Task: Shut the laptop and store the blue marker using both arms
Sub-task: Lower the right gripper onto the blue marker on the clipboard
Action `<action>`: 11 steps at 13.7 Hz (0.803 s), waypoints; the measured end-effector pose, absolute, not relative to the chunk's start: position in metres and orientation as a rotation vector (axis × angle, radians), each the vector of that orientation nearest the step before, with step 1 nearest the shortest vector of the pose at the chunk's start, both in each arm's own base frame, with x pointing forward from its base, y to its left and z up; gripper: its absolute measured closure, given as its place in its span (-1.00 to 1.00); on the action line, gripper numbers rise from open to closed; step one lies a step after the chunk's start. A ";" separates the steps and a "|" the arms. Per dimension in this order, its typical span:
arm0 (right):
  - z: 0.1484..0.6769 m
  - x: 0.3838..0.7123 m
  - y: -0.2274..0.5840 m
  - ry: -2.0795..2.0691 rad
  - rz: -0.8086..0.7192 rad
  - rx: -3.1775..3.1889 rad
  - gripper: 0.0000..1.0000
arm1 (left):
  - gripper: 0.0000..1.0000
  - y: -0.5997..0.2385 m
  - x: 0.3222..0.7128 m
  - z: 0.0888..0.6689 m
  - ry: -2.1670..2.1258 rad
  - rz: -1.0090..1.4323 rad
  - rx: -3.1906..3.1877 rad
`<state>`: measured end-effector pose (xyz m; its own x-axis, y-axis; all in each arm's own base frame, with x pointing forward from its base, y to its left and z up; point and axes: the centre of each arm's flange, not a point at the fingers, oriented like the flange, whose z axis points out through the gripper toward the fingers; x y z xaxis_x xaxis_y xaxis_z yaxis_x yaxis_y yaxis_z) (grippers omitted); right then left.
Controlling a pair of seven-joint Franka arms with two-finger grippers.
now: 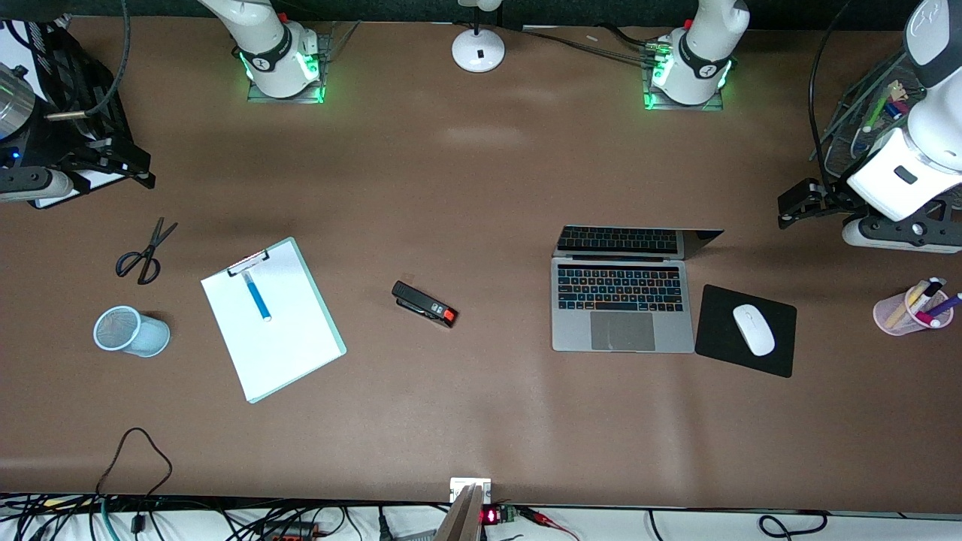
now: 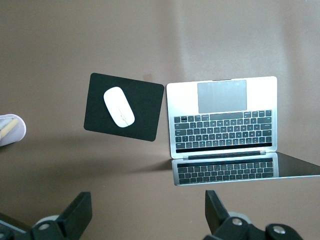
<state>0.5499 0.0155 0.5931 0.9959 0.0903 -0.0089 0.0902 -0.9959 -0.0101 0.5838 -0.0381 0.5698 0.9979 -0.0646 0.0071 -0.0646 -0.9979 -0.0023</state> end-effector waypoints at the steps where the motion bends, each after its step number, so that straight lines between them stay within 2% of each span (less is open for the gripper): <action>1: 0.592 0.550 0.015 -0.141 0.017 -3.129 -1.00 | -1.00 -0.038 0.584 0.570 0.101 -0.011 -3.138; 6: 0.570 0.560 0.015 -0.139 0.082 -3.126 -1.00 | -1.00 -0.038 0.584 0.569 0.102 -0.006 -3.138; 8: 0.530 0.576 0.016 -0.137 0.175 -3.115 -1.00 | -1.00 -0.038 0.584 0.565 0.099 0.020 -3.138; 11: 0.438 0.611 0.026 -0.207 0.283 -3.079 -1.00 | -1.00 -0.039 0.585 0.557 0.100 0.062 -3.137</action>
<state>0.6113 0.0262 0.4379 0.9744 0.1364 -0.1785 0.1287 -0.9902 -0.0541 0.5849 -0.0390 0.5566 0.9972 -0.0633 -0.0397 -0.0634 -0.9980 -0.0013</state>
